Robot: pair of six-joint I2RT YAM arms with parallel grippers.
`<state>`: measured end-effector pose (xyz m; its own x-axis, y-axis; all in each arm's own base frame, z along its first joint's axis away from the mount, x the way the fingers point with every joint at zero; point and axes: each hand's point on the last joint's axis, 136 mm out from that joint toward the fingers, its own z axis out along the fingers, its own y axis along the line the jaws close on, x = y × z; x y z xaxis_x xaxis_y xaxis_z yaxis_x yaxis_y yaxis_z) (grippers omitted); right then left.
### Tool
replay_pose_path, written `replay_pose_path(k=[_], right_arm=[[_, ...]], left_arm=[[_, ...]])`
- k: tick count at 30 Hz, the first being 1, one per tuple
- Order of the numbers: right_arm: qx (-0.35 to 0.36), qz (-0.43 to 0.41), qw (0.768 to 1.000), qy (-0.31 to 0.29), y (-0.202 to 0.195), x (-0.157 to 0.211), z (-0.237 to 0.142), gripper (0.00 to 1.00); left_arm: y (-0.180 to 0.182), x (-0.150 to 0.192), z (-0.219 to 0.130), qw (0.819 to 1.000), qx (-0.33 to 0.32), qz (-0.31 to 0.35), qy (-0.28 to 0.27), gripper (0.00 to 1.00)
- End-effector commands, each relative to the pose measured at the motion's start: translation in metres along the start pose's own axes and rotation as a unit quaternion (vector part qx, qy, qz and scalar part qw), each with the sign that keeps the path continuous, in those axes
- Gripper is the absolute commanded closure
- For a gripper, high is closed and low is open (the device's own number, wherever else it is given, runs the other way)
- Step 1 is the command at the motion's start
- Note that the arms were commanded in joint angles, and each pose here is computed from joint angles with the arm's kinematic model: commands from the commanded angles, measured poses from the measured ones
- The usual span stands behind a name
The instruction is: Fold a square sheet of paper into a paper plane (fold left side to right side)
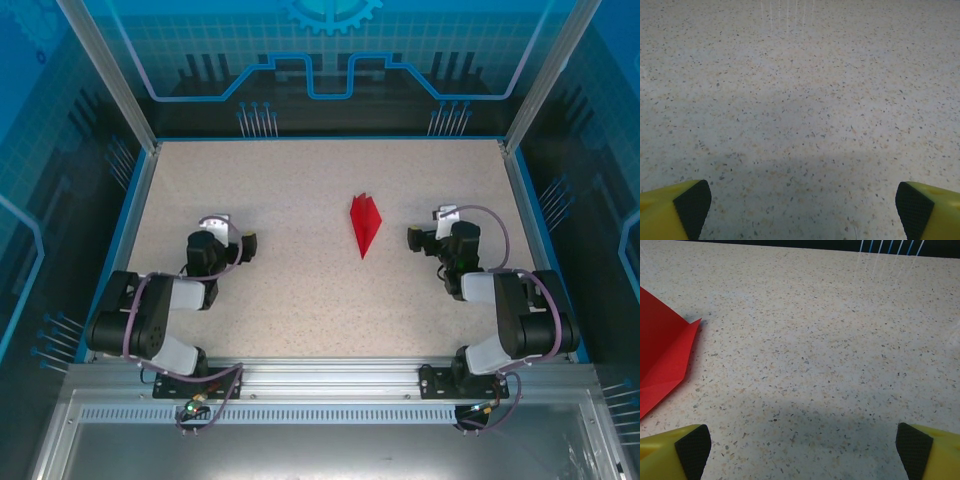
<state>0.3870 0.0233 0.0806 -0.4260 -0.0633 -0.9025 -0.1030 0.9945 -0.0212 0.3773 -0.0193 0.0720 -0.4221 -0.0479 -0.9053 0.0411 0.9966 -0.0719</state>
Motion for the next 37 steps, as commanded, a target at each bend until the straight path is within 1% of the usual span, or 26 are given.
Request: replay_pose_path(k=[1, 37], right_arm=[[0.005, -0.016, 1.0, -0.022, 0.003, -0.0159, 0.0032, 0.01], [0.006, -0.021, 1.0, -0.021, 0.0044, -0.0159, 0.0037, 0.01]], left_arm=[[0.0107, -0.0246, 0.0089, 1.0, -0.013, -0.018, -0.017, 0.01], [0.0141, -0.0255, 0.0085, 0.999, -0.019, -0.022, -0.019, 0.01]])
